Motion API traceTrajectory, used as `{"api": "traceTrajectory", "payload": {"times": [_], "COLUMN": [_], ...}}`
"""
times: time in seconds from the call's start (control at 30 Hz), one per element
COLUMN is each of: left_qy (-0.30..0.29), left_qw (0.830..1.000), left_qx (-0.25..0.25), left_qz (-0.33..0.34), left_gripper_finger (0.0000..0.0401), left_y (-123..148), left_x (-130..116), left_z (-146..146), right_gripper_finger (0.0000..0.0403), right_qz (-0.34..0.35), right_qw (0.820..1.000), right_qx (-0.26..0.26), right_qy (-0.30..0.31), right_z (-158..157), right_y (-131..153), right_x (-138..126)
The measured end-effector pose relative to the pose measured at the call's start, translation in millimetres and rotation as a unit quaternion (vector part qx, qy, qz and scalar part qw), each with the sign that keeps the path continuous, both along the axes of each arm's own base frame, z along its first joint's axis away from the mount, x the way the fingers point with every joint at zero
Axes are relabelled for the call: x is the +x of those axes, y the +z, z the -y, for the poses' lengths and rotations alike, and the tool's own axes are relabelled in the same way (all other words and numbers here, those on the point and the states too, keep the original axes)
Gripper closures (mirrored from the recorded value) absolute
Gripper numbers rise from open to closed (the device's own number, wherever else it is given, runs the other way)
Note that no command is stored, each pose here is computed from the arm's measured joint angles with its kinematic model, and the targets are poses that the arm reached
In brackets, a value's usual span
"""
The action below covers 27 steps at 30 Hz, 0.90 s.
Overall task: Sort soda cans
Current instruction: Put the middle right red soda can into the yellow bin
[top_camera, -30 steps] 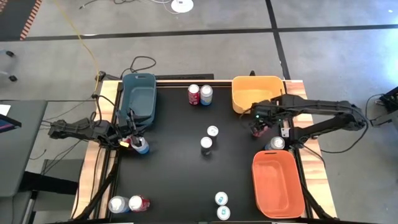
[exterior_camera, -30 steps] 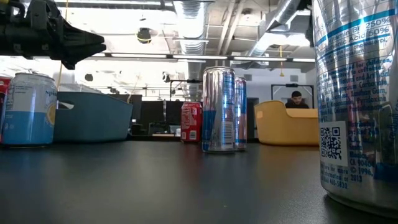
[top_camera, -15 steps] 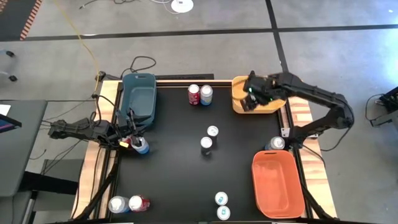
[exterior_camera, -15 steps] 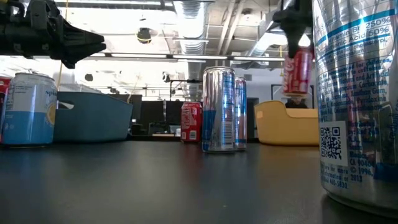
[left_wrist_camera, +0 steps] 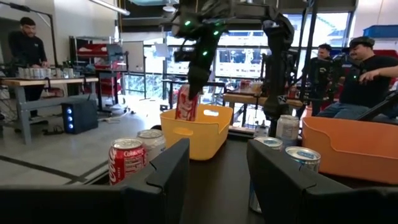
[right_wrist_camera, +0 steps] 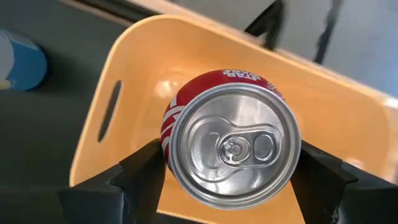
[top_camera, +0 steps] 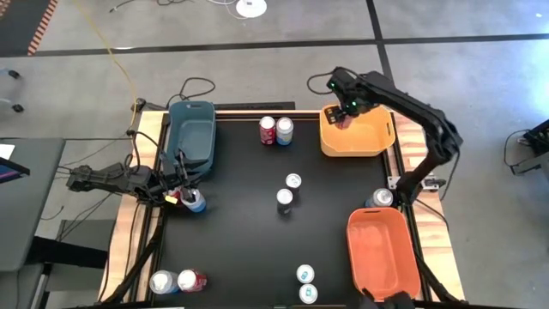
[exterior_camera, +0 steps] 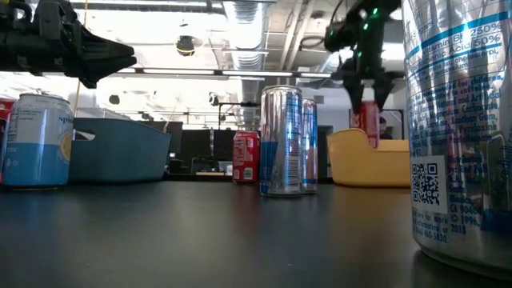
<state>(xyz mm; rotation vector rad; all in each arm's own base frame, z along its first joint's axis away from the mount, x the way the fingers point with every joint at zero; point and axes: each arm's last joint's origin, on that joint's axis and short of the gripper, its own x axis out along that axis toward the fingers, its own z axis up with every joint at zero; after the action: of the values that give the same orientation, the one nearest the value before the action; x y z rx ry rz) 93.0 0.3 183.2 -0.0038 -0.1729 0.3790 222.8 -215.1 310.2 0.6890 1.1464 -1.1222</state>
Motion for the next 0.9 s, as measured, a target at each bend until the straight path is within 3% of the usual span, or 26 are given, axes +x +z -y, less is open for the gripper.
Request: {"api": "traceTrajectory", "payload": {"times": [0.27, 0.5, 0.9], "left_qy": [-0.003, -0.005, -0.004], "left_qw": [1.0, 0.999, 0.999], "left_qx": [-0.014, -0.028, -0.03], "left_qz": [-0.015, -0.025, -0.026], "left_gripper_finger": [0.0243, 0.0243, 0.0243], "left_y": [-4, -7, -7], "left_x": [1, 1, 1], "left_z": [0, 0, 0], "right_gripper_finger": [0.0101, 0.009, 0.0051], "right_qz": [-0.025, -0.027, -0.014], "right_qw": [0.999, 0.999, 0.998], "right_qx": [0.039, 0.041, 0.047], "right_qy": [0.017, 0.019, 0.025], "right_z": [20, 23, 23], "right_y": [-37, -51, -53], "right_x": [19, 22, 23]}}
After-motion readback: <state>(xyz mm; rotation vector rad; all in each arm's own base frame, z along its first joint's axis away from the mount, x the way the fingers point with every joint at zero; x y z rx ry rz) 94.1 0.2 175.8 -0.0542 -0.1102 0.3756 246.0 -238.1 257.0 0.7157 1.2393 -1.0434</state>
